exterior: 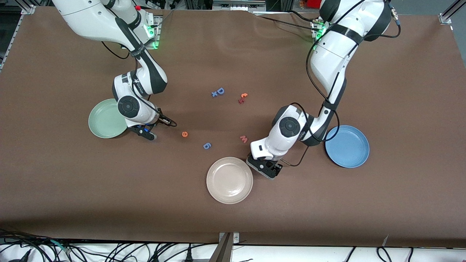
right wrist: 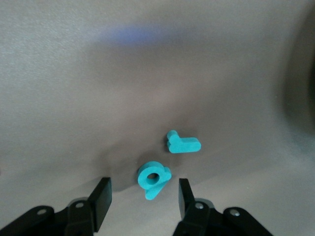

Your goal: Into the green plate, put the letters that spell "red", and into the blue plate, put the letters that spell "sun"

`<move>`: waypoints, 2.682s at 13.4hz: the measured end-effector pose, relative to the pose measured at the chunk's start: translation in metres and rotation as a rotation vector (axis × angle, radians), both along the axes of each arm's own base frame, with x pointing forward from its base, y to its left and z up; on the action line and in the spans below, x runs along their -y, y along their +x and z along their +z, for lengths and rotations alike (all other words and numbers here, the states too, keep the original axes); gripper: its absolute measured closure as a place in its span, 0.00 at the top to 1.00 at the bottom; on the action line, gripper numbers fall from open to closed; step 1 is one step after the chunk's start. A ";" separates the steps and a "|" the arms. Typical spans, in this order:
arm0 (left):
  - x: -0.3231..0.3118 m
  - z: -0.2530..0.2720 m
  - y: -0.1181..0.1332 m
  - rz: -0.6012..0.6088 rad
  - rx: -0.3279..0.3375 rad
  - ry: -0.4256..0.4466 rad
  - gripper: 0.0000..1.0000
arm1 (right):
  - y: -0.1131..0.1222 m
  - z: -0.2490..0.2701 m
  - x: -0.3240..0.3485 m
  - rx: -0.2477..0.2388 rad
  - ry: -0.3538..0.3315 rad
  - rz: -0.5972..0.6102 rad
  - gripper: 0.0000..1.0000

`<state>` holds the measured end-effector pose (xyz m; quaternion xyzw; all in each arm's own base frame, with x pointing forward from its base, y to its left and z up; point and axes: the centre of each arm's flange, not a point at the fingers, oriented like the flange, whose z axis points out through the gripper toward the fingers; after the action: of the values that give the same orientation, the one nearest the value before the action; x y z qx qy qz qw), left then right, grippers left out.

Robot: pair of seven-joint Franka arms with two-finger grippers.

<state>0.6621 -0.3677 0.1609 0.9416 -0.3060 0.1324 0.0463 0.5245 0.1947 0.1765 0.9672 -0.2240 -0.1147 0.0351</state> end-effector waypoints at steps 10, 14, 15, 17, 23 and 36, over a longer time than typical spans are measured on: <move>-0.006 0.014 0.013 0.000 0.043 0.006 0.30 | -0.010 -0.003 0.006 0.069 0.019 -0.007 0.51; -0.017 0.059 0.023 0.017 -0.004 0.047 0.30 | -0.010 -0.001 0.006 0.072 0.019 -0.007 0.29; -0.026 0.078 0.024 0.027 -0.041 0.075 0.30 | -0.010 -0.001 0.006 0.072 0.019 -0.007 0.29; -0.056 0.111 0.026 0.063 -0.134 0.139 0.30 | -0.010 -0.001 0.006 0.072 0.019 -0.007 0.29; -0.192 0.090 0.017 0.191 -0.364 0.234 0.30 | 0.005 0.036 0.006 0.032 -0.005 -0.005 0.29; -0.280 0.080 -0.012 0.116 -0.355 0.195 0.87 | 0.042 0.036 0.250 -0.170 0.021 0.263 0.29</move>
<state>0.6500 -0.0880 0.2414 0.9662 -0.2499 -0.0635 0.0006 0.5660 -0.0554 0.2125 0.9753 -0.0902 -0.1928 0.0583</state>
